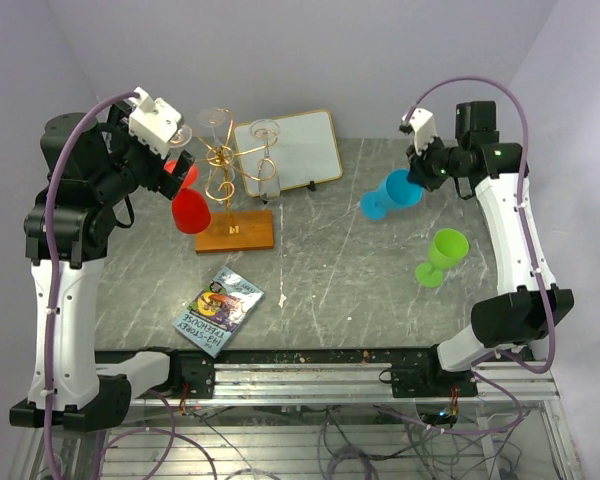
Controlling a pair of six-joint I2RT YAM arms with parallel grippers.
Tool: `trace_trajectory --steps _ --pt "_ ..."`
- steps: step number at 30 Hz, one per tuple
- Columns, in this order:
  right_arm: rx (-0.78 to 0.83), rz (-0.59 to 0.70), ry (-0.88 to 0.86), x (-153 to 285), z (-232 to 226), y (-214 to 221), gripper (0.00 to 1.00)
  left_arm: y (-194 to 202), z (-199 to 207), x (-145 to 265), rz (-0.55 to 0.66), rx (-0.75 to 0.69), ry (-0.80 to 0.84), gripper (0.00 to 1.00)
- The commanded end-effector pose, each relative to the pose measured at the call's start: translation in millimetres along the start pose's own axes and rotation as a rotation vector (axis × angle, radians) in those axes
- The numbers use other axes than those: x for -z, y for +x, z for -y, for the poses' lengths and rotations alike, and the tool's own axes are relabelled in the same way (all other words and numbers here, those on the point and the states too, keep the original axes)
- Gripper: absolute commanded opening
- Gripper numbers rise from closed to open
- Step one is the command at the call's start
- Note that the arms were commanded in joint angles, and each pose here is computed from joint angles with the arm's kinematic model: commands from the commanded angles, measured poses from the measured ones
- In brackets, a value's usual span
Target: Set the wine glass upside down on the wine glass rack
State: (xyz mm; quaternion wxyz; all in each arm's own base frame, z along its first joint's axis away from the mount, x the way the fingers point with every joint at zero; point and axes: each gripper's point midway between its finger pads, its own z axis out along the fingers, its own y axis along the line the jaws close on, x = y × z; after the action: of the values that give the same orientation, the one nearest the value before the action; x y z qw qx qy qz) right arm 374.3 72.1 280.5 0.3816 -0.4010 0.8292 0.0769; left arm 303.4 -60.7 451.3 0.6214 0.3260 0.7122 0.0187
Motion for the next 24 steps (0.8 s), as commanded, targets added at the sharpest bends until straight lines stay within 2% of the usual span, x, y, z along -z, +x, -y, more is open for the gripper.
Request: trace_trajectory --steps 1,10,16,24 --pt "0.011 0.188 0.03 28 6 -53 0.0 -9 6 0 0.065 0.048 0.018 0.99" --pt "-0.071 0.385 0.057 57 11 -109 0.0 -18 -9 -3 0.111 0.15 -0.073 0.99" --pt "-0.108 0.425 0.079 65 18 -123 0.0 -30 -14 6 0.147 0.182 -0.105 0.99" --pt "-0.099 0.547 0.074 70 6 -150 0.0 -44 -24 -4 0.175 0.366 -0.131 0.98"
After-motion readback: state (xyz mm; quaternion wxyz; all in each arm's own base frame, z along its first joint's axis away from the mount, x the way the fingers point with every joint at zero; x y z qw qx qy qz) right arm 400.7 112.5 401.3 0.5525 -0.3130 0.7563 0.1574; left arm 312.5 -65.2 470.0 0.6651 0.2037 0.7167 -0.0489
